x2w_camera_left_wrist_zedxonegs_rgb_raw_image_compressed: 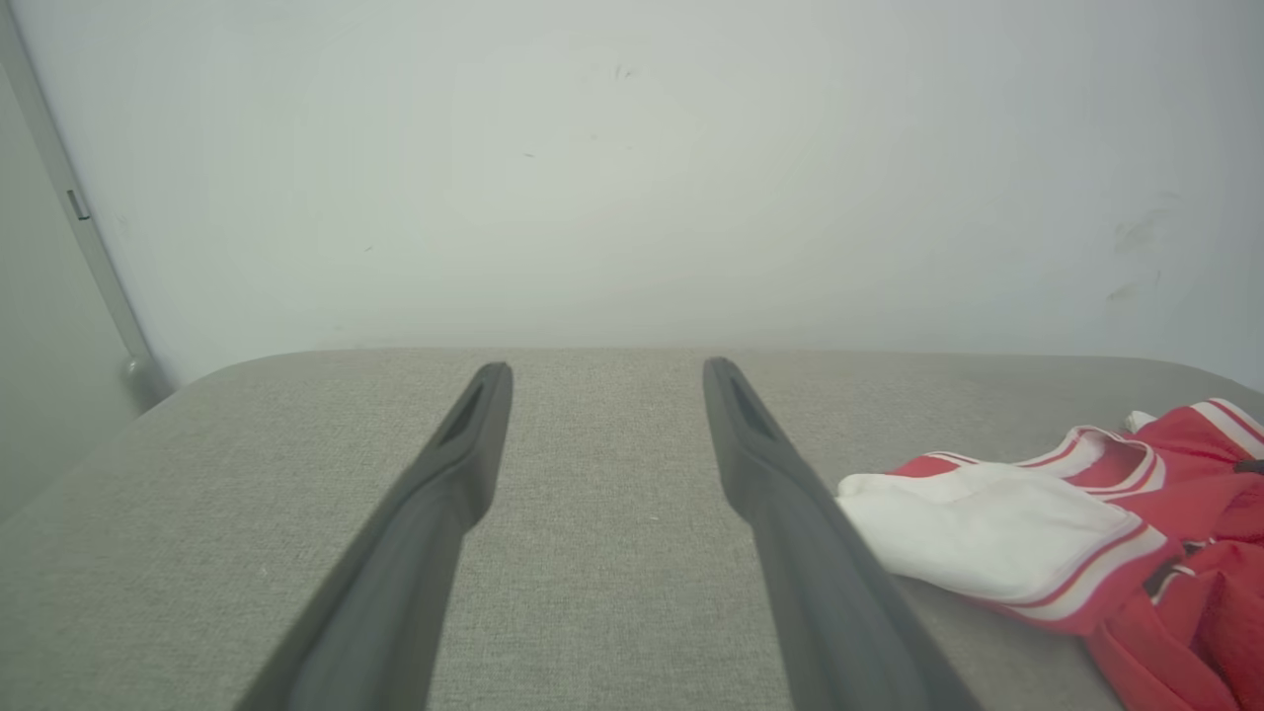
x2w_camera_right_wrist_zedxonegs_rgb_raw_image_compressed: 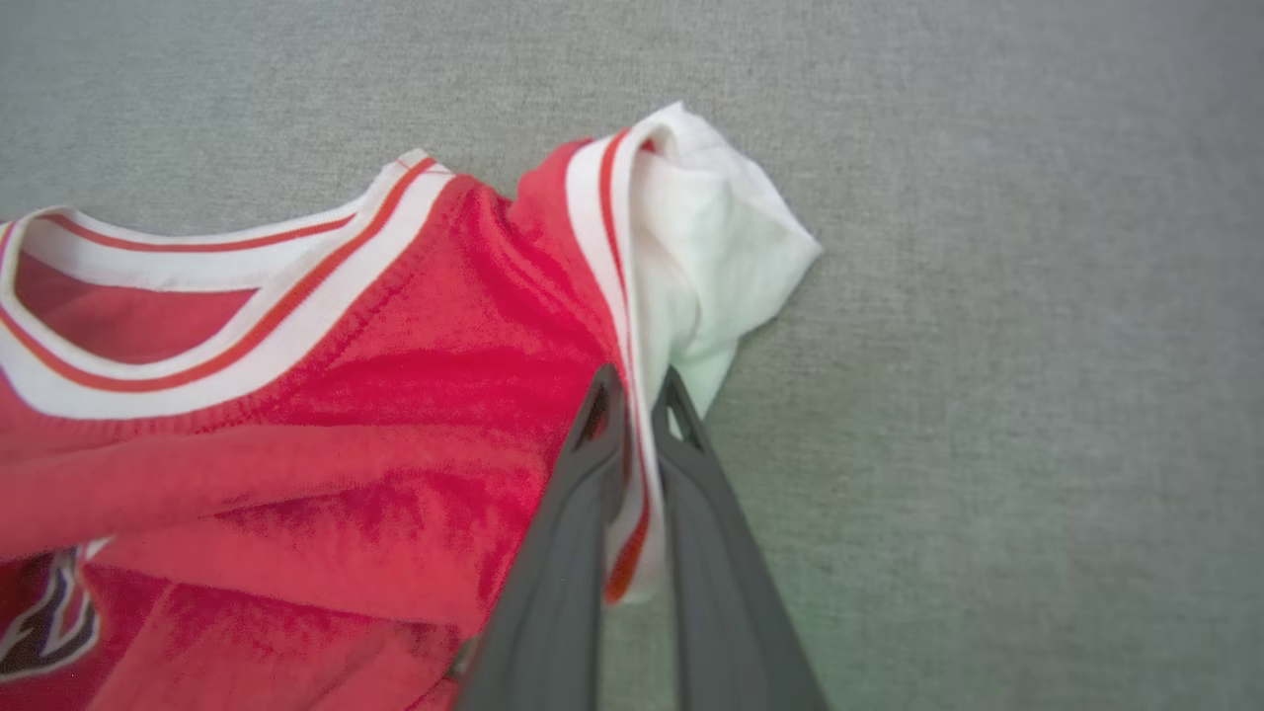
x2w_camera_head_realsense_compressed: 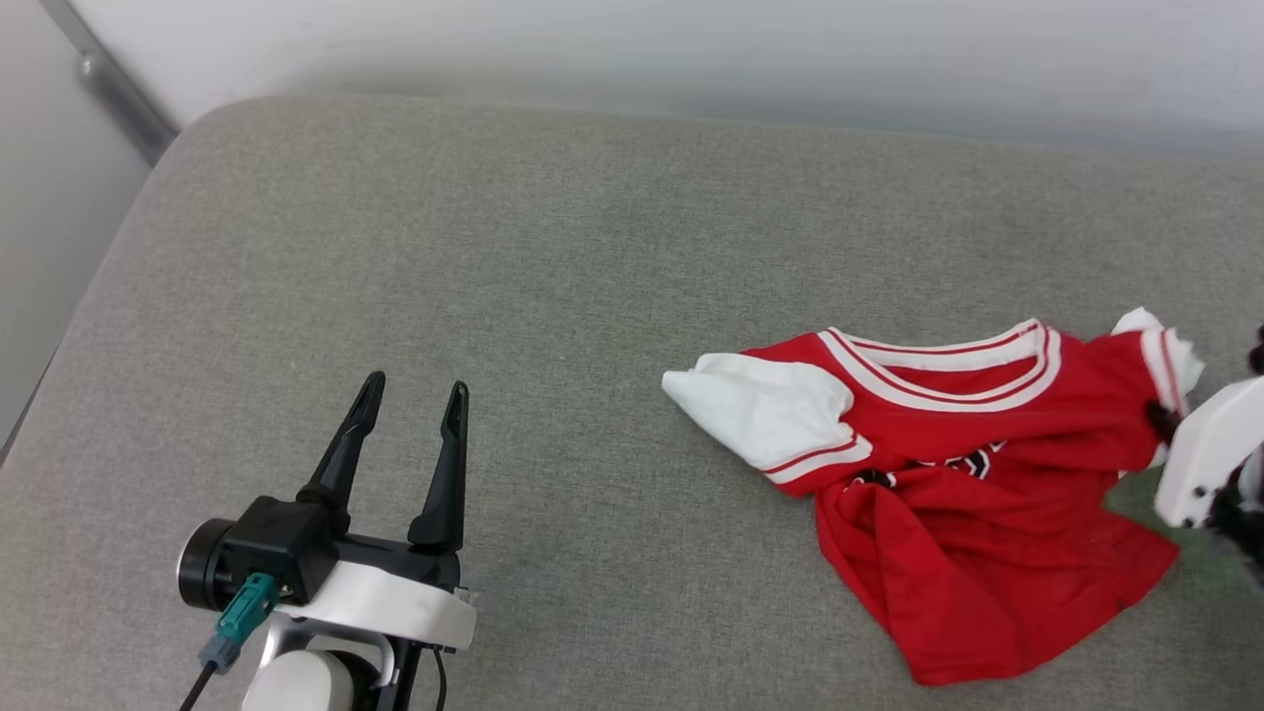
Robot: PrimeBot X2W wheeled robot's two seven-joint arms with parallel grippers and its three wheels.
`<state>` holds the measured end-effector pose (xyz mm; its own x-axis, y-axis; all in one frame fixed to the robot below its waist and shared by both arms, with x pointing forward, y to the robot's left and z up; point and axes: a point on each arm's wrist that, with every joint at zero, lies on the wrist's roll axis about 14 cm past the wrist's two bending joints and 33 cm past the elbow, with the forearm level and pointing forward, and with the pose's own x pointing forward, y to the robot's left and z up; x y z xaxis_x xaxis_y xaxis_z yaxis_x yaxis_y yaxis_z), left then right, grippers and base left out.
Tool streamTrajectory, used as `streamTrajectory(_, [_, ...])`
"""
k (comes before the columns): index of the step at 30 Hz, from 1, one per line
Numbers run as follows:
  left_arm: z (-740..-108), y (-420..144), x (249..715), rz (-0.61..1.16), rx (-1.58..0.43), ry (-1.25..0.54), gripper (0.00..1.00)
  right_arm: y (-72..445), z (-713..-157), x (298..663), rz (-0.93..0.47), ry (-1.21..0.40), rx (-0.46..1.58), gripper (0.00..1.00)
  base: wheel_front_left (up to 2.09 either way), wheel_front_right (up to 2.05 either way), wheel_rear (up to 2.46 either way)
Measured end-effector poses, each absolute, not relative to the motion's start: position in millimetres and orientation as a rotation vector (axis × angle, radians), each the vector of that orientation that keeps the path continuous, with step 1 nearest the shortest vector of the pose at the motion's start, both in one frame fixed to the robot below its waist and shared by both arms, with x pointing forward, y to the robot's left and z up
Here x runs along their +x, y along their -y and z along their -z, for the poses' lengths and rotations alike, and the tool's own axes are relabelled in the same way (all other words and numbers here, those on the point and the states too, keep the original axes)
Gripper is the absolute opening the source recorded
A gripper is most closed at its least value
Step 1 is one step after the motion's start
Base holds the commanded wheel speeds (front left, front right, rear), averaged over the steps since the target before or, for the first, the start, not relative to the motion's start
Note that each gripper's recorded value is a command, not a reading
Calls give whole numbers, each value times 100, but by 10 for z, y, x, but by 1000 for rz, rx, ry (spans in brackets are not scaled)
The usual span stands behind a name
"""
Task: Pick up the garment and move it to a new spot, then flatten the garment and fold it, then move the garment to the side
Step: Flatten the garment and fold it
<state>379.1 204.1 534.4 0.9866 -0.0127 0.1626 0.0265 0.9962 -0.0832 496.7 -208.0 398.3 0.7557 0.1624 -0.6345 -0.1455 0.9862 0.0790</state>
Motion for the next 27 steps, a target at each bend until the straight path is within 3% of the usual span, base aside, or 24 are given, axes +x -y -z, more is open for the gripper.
streamTrajectory(1, [-5340,-2039,3794,20,-86,162,100,2046,-3939,4917,-170,-704,35,2,0,0,0])
streamTrajectory(2, [-5337,-2034,3797,21,-87,161,100,2006,-3905,4876,-176,-712,39,15,0,0,0])
streamTrajectory(3, [-5330,-2029,3798,22,-88,159,100,1966,-3889,4849,-183,-713,40,38,0,0,0])
streamTrajectory(4, [-5324,-2025,3799,24,-89,157,100,1948,-3889,4838,-184,-709,46,100,0,0,0])
streamTrajectory(9, [-5289,-1995,3791,31,-95,147,100,1783,-4027,4833,-216,-641,69,100,0,0,0])
streamTrajectory(16, [-5353,-1932,3803,48,-118,168,100,1740,-4824,4921,-269,-305,62,100,0,0,0])
streamTrajectory(27, [-5180,-1465,3924,179,-186,68,100,2152,-5653,4292,-175,124,163,100,0,0,0])
